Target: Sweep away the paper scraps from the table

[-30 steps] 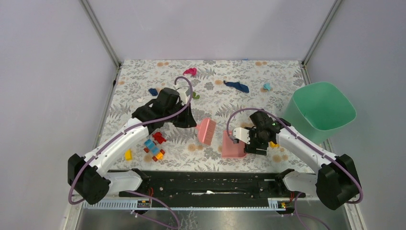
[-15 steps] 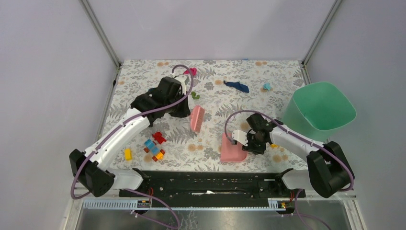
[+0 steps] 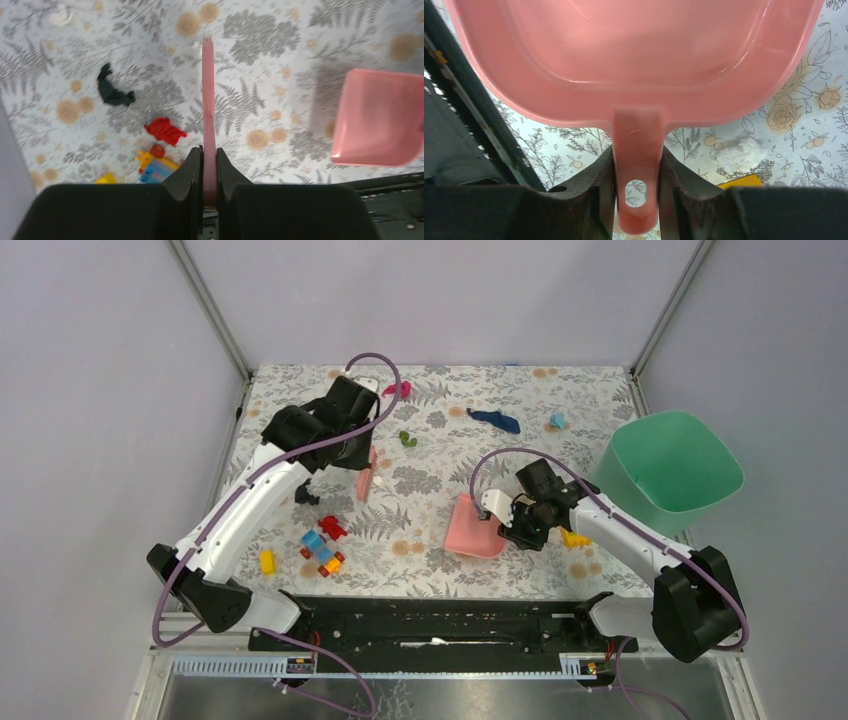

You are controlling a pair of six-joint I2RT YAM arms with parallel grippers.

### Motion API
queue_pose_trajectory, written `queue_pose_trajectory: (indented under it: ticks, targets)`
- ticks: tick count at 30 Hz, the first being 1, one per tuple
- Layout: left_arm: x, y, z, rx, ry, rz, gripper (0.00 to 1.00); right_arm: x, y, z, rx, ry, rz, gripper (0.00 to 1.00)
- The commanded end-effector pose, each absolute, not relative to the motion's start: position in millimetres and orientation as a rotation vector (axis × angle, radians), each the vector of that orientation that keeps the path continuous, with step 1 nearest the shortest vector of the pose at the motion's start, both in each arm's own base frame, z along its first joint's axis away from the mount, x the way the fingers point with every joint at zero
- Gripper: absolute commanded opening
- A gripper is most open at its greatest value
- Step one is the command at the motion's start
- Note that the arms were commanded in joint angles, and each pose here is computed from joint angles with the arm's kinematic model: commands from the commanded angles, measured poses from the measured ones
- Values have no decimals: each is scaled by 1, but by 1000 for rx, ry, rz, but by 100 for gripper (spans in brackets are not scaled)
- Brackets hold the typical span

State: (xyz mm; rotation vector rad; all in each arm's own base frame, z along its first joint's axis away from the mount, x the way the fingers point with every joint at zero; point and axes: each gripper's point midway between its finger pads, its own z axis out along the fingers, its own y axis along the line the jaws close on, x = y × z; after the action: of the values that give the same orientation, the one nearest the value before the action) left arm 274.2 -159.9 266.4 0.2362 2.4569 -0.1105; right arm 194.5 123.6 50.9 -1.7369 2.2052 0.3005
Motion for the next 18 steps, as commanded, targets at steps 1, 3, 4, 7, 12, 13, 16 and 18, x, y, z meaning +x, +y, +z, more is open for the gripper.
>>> queue_pose_trajectory:
  ticks: [1, 3, 4, 7, 12, 13, 16, 18]
  targets:
    - [268, -124, 252, 254, 2506, 168, 0, 189, 138, 67, -1676, 2188, 414, 8]
    - [269, -112, 242, 237, 2522, 296, 0, 186, 140, 64, -1684, 2189, 439, 8]
    - [269, -107, 236, 237, 2529, 370, 0, 184, 140, 63, -1693, 2190, 451, 8]
    - [271, -92, 225, 248, 2522, 574, 0, 179, 142, 64, -1721, 2195, 488, 7]
    - [274, -92, 218, 264, 2521, 647, 0, 173, 150, 61, -1812, 2210, 449, 6]
    - [273, -89, 216, 265, 2522, 684, 0, 173, 152, 59, -1844, 2205, 412, 5]
    - [272, -81, 207, 257, 2519, 773, 0, 177, 159, 62, -1895, 2184, 331, 5]
    - [270, -84, 197, 255, 2540, 750, 0, 182, 166, 65, -1911, 2166, 303, 5]
